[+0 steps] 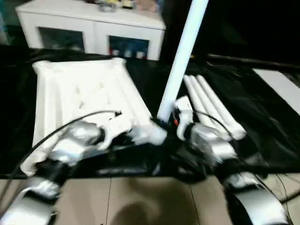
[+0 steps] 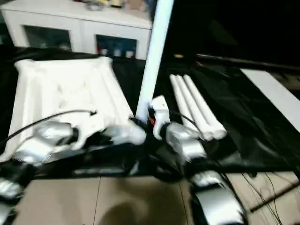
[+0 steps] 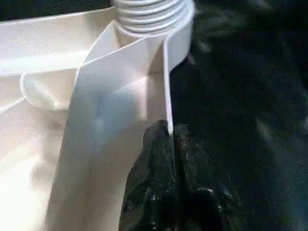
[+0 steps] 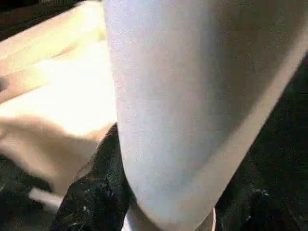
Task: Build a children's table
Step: Insert table leg to table base
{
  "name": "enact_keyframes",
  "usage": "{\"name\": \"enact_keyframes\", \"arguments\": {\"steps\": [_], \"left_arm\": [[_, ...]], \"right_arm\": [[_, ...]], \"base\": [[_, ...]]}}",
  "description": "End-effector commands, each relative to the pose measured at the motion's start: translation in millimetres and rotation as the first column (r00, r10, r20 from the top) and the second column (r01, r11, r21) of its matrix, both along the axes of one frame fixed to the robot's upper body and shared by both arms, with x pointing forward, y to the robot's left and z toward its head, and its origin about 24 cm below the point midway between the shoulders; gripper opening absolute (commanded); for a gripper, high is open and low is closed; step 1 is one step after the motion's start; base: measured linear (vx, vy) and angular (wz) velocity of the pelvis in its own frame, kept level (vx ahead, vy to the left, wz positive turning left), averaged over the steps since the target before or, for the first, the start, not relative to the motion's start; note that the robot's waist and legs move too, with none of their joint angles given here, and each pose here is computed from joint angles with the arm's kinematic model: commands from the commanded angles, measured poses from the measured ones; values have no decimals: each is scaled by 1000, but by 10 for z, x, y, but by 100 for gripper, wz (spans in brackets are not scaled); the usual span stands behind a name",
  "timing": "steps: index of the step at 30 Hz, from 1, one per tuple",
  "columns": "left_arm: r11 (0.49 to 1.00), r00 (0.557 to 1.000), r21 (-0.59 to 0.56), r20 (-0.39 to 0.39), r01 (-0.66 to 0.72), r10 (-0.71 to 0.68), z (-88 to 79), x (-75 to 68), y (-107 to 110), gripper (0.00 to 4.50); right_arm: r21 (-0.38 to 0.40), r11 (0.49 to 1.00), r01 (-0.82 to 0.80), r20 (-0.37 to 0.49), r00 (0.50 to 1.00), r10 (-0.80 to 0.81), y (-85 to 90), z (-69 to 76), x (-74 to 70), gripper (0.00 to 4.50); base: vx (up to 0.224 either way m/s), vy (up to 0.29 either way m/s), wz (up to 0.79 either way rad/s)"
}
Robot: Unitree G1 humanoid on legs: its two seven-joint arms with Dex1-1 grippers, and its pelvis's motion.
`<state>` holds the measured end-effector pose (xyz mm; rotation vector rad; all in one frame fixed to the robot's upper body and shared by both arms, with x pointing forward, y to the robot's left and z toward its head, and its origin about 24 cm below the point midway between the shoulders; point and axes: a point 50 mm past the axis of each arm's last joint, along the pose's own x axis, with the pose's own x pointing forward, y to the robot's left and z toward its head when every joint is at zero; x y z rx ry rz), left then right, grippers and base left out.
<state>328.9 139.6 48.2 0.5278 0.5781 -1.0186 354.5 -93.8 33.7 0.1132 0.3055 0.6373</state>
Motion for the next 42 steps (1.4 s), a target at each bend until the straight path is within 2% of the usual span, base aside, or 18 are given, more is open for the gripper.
{"name": "enact_keyframes", "arguments": {"steps": [1,6,9,15,23,26,27,28,30,33,38,42], "left_arm": [[998,999,-44,19,-37,37,96,48,-123,0],[992,991,-19,44,-126,127,90,96,-180,0],[982,980,6,73,-188,187,136,108,-274,0],[975,972,46,104,-217,211,151,116,-232,0],[979,974,41,119,-199,193,155,86,-232,0],[979,973,41,123,-200,194,161,81,-226,0],[979,973,39,124,-199,193,164,81,-219,0],[980,973,37,125,-198,192,166,81,-215,0],[981,974,37,131,-192,186,172,84,-208,0],[982,976,85,159,-167,152,166,84,-174,0],[990,978,66,177,-123,110,182,78,-158,0],[993,982,70,166,-98,86,182,52,-104,0]], "right_arm": [[-128,973,194,-230,948,-219,-202,-461,-155,187],[-138,966,220,-230,941,-248,-137,-451,-134,187],[-148,962,229,-220,941,-258,5,-407,-99,187],[-152,964,217,-211,946,-246,120,-368,-79,186],[-182,967,178,-205,955,-214,199,-362,-82,186],[-143,976,165,-184,964,-190,230,-318,-62,186],[-117,979,170,-170,967,-188,237,-276,-39,221],[-102,981,164,-168,969,-180,248,-256,-29,221],[-88,985,148,-153,975,-161,266,-210,-7,259],[-80,989,123,-120,984,-132,288,-138,29,262],[0,998,61,-58,996,-61,329,34,94,317],[16,999,-43,-2,999,43,313,125,104,353]], "base": [[27,-143,2],[25,-55,-2],[0,0,0],[0,0,0],[0,0,0],[0,0,0],[0,0,0],[0,0,0],[0,0,0],[0,0,0],[0,0,0],[0,0,0]]}}
